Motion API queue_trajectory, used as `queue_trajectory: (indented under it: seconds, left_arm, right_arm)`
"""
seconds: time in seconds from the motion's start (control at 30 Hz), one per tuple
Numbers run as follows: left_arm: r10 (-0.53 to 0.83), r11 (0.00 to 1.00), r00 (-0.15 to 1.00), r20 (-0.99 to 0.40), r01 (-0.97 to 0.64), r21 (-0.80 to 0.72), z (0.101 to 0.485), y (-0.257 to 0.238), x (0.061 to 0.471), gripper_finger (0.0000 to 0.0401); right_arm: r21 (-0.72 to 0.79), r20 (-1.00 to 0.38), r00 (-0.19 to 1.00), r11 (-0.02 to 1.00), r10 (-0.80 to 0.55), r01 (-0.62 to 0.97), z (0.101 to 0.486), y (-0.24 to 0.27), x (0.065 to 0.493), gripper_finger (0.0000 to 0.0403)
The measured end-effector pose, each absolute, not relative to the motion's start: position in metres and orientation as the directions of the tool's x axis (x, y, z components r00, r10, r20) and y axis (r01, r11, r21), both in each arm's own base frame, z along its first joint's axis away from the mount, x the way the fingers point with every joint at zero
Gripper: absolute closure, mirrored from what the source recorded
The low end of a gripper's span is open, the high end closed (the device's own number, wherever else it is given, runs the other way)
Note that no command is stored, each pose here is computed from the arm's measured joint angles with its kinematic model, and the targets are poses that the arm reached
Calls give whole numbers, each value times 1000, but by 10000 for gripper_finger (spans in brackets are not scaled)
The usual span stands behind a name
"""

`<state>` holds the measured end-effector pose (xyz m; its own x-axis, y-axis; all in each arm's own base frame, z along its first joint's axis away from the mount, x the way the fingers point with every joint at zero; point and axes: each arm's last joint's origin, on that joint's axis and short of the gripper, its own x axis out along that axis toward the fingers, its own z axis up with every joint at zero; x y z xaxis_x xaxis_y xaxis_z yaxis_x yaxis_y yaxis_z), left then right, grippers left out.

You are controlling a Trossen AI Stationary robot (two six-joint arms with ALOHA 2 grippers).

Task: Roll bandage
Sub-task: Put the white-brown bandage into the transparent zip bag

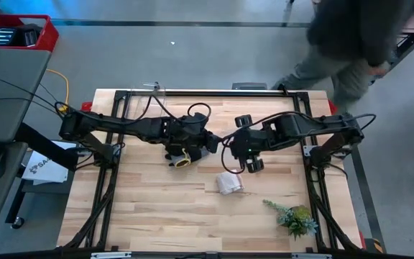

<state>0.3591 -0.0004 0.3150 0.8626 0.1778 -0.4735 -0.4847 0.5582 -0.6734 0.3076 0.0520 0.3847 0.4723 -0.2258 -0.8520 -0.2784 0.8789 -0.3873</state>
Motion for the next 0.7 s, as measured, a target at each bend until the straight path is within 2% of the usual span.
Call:
queue_trajectory:
  seconds: [0.17, 0.37, 0.53, 0.7]
  left_arm:
    - [179, 548, 869, -461, -477, -687, 319, 1, 357, 401]
    - [188, 515, 878, -440, -470, -717, 320, 5, 358, 401]
    - [225, 498, 862, -455, -503, -707, 319, 17, 357, 401]
    - [264, 479, 851, -455, -525, -704, 319, 29, 356, 401]
  right_arm:
    - [-316, -881, 442, 906, -170, -282, 373, 54, 310, 388]
    - [-266, -887, 443, 927, -128, -263, 372, 64, 309, 399]
    - [-158, -902, 431, 942, -15, -297, 371, 81, 305, 401]
    - [-159, -896, 444, 943, -13, -292, 372, 91, 302, 402]
